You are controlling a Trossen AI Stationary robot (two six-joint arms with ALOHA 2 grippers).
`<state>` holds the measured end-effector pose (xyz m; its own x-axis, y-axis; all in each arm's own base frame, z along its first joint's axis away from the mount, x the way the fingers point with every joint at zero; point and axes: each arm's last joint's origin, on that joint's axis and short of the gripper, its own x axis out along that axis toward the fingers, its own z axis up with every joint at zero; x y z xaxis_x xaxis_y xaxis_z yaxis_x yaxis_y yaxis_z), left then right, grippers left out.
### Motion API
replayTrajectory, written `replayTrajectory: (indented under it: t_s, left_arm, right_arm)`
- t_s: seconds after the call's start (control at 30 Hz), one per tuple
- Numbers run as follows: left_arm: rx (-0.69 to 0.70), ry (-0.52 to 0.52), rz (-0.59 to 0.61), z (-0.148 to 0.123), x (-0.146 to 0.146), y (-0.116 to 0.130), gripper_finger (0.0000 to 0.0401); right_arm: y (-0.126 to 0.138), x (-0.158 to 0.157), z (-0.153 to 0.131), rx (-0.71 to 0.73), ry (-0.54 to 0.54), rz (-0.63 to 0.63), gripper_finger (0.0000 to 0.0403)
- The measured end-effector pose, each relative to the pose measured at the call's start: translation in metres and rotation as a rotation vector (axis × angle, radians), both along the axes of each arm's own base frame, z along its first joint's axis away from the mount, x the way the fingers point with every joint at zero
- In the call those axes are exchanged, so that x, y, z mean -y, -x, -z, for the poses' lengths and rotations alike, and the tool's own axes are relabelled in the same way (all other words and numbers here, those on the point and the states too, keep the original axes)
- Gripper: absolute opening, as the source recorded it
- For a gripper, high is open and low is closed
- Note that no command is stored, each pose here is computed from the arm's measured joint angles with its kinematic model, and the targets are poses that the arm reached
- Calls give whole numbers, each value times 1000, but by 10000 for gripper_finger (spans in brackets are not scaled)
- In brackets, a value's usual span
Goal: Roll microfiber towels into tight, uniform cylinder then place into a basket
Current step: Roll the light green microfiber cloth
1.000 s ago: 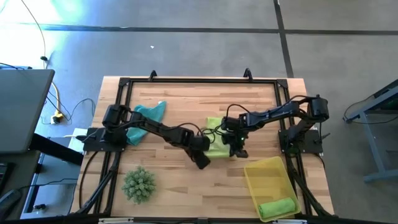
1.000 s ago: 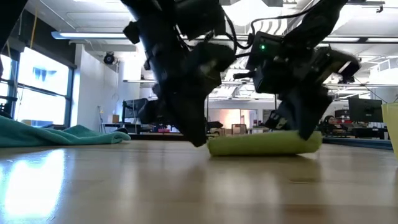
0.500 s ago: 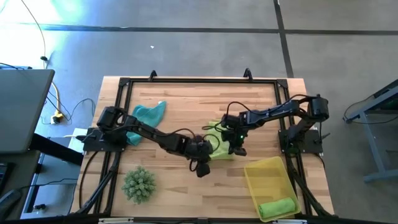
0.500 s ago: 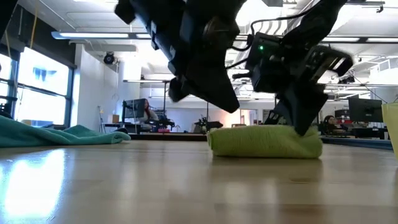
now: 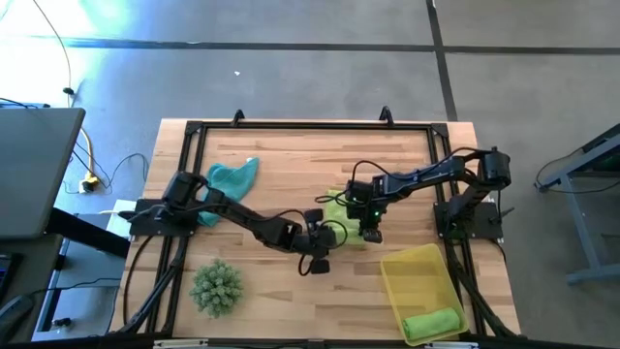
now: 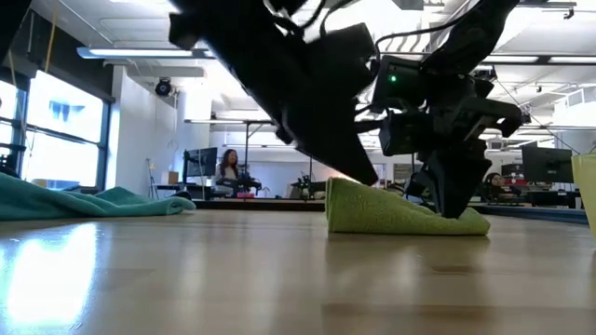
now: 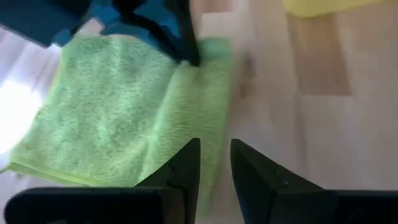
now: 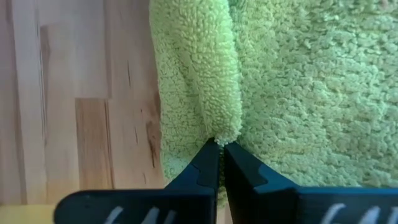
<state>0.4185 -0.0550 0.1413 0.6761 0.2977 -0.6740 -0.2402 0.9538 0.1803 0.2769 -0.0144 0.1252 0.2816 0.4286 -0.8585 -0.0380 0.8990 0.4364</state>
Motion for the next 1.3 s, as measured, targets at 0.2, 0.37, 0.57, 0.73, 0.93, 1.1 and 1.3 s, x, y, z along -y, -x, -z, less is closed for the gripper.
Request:
replayTrajectory:
  t_s: [0.2,0.37,0.57,0.73,0.93,1.1,1.3]
  left_arm:
    - [-24,-24,-95,16,-16,-3,81]
    - [-48,122,-81,32,-21,-5,71]
    - [-42,169,-110,39,-20,-7,59]
    - [-13,274,-227,40,-20,-5,58]
    - [-56,305,-444,45,-23,5,58]
    - [-48,248,-590,47,-31,12,58]
    - [-40,256,-599,47,-34,12,58]
  right_arm:
    - [0,-3,0,1,1,-10,2]
    - [0,-3,0,8,7,-29,2]
    - [6,-2,-6,9,31,-84,45]
    - [13,-2,-25,52,63,-98,112]
    - [15,-14,-46,209,183,-228,143]
    - [10,-29,-46,265,358,-318,144]
    - [3,-29,-37,221,623,-254,144]
